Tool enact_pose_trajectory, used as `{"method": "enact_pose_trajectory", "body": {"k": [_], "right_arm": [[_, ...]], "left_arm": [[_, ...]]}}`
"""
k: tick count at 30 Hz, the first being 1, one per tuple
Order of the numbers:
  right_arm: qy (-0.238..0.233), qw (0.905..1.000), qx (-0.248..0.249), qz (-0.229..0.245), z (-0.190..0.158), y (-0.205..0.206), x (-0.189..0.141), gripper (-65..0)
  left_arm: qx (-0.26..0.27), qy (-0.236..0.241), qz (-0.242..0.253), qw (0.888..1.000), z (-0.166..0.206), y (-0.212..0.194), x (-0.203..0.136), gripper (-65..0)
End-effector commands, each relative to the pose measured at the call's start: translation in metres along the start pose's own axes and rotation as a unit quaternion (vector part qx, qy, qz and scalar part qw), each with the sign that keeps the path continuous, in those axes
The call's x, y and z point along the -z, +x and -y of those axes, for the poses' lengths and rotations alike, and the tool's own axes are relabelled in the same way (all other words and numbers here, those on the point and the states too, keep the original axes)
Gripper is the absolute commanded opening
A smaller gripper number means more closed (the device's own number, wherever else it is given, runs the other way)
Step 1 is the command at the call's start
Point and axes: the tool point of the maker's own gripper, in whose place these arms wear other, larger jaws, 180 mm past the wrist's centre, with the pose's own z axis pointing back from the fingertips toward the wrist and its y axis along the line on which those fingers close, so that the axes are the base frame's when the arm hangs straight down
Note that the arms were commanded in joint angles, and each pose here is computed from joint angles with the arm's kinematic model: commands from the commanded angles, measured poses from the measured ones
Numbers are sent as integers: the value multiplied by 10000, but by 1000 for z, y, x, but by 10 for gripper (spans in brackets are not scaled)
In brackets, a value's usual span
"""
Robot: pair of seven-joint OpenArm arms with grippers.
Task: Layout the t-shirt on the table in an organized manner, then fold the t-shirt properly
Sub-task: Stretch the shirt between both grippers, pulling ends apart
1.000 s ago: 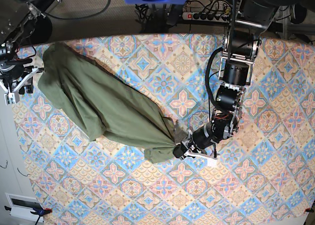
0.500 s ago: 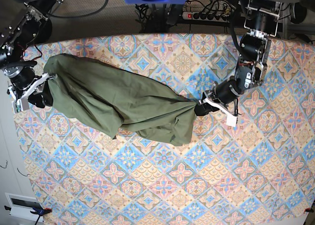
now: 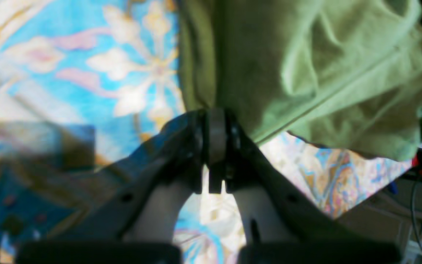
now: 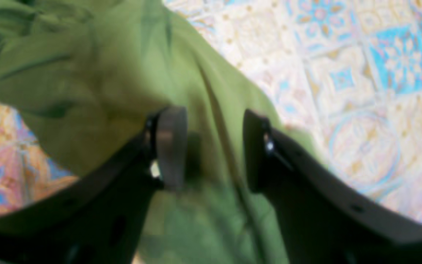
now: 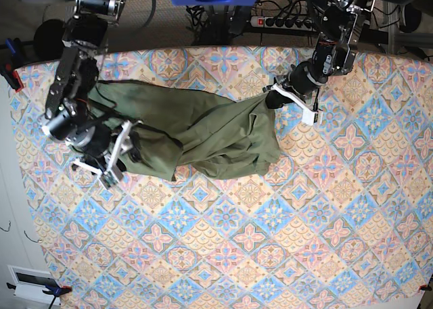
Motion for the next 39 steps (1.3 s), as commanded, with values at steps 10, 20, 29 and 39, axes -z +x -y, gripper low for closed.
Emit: {"method": "enact_pose_trajectory", "body": {"k": [10,20,29,39], "right_arm": [[110,9987,-386,-329,17,26,49,-402],[654,9895,-713,-1076,1,12,88,-392],[925,9764,-1280,-1473,-22,-3,98,-511],[74,9985,-83,-539,47,16,54,-643]], "left_arm": [[-133,580,-361,9976,-52,-23,-6,-650],[-195,775,-484,9956,-69,-31,-8,-650],[-222,793,-387,9958,-71,-24,-9,-650],[-370,857,174,9955,-78,19,-14,-650]]}}
